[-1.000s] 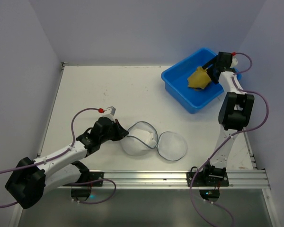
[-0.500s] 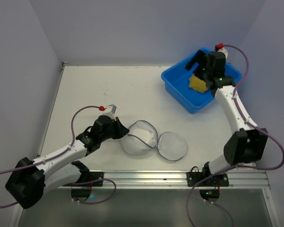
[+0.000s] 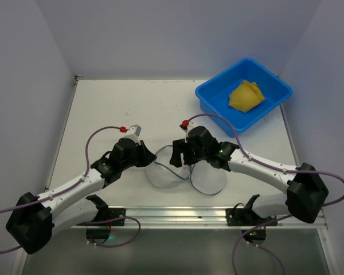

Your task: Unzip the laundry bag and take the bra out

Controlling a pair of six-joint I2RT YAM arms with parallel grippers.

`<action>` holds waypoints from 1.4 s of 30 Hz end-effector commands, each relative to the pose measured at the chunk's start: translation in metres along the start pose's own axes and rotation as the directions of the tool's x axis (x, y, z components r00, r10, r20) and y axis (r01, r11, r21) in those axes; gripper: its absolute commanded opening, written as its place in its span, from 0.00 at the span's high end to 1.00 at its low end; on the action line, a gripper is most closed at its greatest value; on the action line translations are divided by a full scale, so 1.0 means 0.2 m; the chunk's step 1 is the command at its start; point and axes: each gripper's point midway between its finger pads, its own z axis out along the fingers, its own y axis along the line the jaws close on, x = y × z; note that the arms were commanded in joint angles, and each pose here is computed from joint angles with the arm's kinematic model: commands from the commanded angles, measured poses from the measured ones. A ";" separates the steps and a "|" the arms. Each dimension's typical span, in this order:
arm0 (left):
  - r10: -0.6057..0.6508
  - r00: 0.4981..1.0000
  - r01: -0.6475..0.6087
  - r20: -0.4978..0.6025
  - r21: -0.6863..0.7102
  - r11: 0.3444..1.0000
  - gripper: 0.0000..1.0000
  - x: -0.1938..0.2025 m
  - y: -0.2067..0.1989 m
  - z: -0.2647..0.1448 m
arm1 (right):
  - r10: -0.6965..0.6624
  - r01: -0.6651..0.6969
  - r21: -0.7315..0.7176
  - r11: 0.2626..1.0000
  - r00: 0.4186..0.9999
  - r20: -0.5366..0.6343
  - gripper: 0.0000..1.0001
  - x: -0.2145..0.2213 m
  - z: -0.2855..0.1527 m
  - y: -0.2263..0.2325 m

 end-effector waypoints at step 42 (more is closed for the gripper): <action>-0.054 0.999 0.053 -0.002 -0.089 0.995 1.00 0.07 0.13 0.01 | -0.303 0.304 -0.171 0.937 0.953 0.033 1.00 0.07 0.03 0.34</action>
